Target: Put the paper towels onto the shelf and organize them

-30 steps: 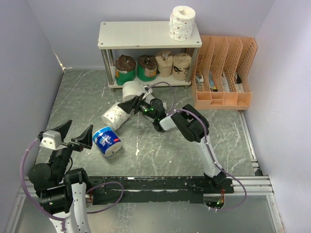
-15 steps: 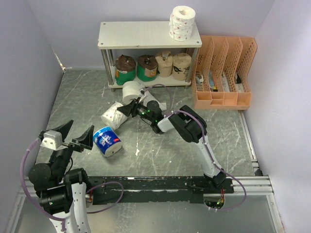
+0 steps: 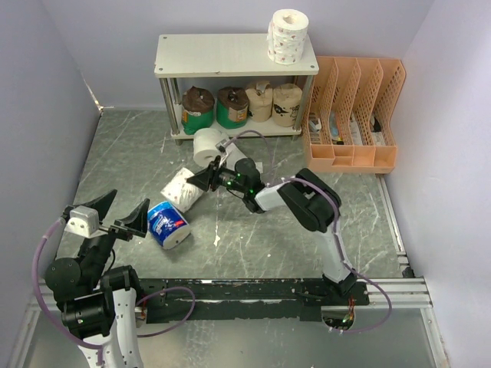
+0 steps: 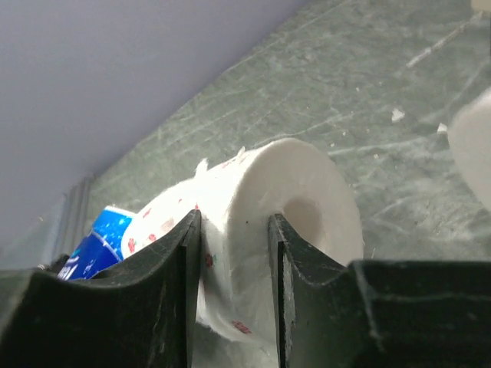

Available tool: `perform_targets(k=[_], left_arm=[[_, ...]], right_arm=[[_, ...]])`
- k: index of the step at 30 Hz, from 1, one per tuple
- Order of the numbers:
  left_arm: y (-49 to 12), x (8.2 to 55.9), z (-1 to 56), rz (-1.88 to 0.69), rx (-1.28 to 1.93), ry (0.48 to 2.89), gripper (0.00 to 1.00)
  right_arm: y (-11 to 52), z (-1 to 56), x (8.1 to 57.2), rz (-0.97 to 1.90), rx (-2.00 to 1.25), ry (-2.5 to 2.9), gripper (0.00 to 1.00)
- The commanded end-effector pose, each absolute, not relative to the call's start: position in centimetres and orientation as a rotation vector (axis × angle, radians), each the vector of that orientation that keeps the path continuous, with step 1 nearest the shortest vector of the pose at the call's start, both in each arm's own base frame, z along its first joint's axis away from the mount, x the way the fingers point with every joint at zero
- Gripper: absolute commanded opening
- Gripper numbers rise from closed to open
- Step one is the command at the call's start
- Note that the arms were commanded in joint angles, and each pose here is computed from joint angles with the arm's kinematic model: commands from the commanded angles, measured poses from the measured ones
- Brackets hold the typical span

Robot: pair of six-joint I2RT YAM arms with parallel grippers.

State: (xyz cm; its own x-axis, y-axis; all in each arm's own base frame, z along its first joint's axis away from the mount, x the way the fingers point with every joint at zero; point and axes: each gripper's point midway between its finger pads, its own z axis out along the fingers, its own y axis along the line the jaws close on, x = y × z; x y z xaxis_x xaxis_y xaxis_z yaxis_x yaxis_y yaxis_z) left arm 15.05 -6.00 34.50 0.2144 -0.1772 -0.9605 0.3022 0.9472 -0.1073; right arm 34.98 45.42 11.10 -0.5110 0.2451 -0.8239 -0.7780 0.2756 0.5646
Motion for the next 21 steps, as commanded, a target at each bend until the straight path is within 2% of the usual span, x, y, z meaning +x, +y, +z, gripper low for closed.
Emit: perform_targets(k=[1,5,10,17,21], left_arm=[[-6.3,14.7,35.0,-0.329,0.143,1.288,0.99],[-6.3,14.7,35.0,-0.33,0.141,1.288,0.99],[-6.2,14.6,35.0,-0.327,0.135,1.287,0.99],[-6.4,14.5,35.1,-0.337,0.141,1.285,0.99],[-6.7,14.4,35.0,-0.349,0.152,1.288,0.99]], right_arm=[[45.3,17.7,33.0,1.121,-0.818,1.473,0.0],[44.0,21.9,34.0,0.681,-0.998,1.421,0.0],[41.0,29.1,35.4,0.439,-1.013,1.318,0.0],[34.5,38.7,38.8,-0.111,-0.883,1.308,0.0],[31.5,44.9,40.0,-0.288,-0.711,1.265,0.0]])
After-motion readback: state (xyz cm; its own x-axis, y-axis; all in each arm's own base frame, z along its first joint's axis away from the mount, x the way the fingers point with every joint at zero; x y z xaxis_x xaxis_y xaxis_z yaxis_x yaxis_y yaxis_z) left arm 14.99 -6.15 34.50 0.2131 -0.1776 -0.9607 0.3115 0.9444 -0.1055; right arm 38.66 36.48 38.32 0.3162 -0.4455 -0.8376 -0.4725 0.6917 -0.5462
